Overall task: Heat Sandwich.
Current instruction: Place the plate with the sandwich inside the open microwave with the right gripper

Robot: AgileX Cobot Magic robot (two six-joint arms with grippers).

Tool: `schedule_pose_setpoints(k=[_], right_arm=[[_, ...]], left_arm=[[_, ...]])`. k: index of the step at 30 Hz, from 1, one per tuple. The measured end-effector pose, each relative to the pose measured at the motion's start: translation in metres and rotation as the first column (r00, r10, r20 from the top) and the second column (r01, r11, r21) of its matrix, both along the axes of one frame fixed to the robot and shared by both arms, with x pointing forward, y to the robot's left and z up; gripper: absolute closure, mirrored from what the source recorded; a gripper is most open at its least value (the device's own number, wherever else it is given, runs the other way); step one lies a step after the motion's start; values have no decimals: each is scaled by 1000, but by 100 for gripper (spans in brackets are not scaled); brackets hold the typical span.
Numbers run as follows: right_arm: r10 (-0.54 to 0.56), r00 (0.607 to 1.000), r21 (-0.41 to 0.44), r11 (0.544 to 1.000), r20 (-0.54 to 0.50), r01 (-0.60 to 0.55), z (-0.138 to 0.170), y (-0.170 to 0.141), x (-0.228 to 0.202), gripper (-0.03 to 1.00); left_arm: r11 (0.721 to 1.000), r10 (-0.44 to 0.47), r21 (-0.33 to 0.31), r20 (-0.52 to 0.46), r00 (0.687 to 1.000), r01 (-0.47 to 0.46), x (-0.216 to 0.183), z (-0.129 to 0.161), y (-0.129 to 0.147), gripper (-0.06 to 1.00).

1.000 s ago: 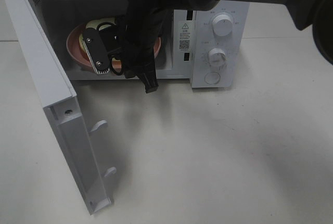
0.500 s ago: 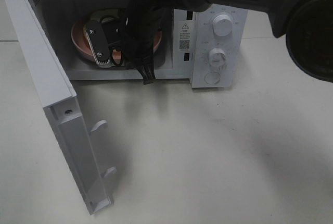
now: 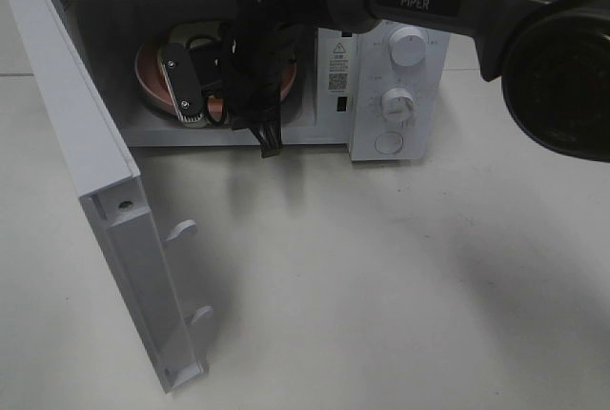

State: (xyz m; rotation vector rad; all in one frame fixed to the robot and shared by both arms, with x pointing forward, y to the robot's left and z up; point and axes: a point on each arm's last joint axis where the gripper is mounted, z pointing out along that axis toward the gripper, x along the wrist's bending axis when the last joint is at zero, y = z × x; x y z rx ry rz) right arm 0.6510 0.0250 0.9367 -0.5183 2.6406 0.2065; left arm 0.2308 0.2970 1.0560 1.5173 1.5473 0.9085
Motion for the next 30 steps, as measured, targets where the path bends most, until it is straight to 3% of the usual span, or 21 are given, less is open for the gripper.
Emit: schedule_pose_setpoints(k=[5,10,12,13,16,18,21,25,30], right_arm=[[-41,999,18,999,-10,41,0,0,0,92],[-95,995,51,994,-15,95,1,1,1,83],[-124,992,67,990,-18,125,2,1,2,71],[-124,992,67,990,-18,125,2,1,2,71],[-130,992,73,989,-9,130,3,1,3,49],[-131,991,74,988,-10,132,3,1,3,44],[-171,985,91,981,-23,172,3,1,3,26],[-209,977,108,971,-37,212,3,1,3,19],[-217,975,114,969,-40,220,4,1,3,19]], left_arm=[[1000,0,0,0,1000,0,0,0,0,-2],[1000,0,0,0,1000,0,0,0,0,-2],[1000,0,0,0,1000,0,0,0,0,-2],[1000,0,0,0,1000,0,0,0,0,-2],[1000,0,0,0,1000,0,0,0,0,-2],[1000,0,0,0,1000,0,0,0,0,-2],[1000,0,0,0,1000,0,0,0,0,-2],[1000,0,0,0,1000,0,0,0,0,-2],[1000,0,0,0,1000,0,0,0,0,-2]])
